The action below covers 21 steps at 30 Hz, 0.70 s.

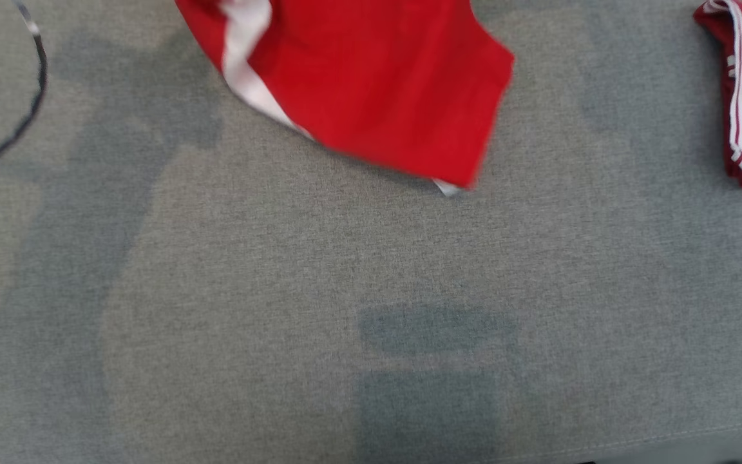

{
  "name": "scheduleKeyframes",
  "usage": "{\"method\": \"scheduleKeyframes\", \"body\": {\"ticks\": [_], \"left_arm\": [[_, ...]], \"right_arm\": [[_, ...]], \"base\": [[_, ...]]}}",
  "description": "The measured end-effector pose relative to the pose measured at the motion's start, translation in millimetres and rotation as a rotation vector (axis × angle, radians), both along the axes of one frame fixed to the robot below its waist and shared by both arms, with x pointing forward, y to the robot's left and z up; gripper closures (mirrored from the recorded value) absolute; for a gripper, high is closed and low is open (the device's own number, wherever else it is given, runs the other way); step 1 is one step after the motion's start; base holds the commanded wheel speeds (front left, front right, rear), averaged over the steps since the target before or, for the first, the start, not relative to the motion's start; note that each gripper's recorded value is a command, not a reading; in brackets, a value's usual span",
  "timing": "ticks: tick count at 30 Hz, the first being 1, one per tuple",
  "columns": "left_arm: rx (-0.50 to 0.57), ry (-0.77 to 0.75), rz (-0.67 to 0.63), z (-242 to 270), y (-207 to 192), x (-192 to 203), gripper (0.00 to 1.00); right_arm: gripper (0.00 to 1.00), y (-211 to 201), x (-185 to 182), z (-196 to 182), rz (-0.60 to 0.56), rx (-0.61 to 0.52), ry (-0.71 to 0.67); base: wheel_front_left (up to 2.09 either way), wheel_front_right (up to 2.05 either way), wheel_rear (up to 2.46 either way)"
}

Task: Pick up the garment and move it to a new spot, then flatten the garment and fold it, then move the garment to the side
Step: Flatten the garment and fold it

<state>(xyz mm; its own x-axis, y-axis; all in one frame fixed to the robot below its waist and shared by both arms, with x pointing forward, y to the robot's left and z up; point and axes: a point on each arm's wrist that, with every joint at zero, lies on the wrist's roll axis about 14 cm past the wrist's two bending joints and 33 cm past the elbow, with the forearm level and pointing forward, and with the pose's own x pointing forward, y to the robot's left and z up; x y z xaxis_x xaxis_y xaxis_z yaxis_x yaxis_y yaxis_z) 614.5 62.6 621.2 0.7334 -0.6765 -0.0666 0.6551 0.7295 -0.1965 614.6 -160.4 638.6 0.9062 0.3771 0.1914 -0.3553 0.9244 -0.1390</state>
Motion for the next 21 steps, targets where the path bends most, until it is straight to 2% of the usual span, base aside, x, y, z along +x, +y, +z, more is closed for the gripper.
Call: {"method": "scheduleKeyframes", "body": {"ticks": [3,6,8,11,14,16,21], "left_arm": [[-0.025,-0.059,0.09,2,5,45,1.0],[-0.041,-0.176,0.164,10,8,79,1.0],[-0.056,-0.243,0.204,8,11,95,1.0],[-0.076,-0.293,0.236,-12,11,109,1.0],[-0.08,-0.232,0.223,-56,3,110,1.0],[-0.108,-0.109,0.212,-99,-3,100,1.0],[-0.111,0.118,0.103,-176,-21,35,1.0]], "right_arm": [[1.0,8,37,11,-0.023,0.037,-0.069],[1.0,5,63,15,-0.063,0.027,-0.139],[1.0,2,75,7,-0.085,0.023,-0.157],[1.0,0,83,-26,-0.095,0.006,-0.126],[1.0,3,73,-84,-0.072,-0.047,-0.018],[1.0,2,55,-126,-0.051,-0.063,0.073],[1.0,-11,-11,-201,-0.035,-0.019,0.272]], "base": [[0.0,0.0,0.0],[0.0,0.0,0.0],[0.0,0.0,0.0],[0.0,0.0,0.0],[0.0,0.0,0.0],[0.0,0.0,0.0],[0.0,0.0,0.0]]}}
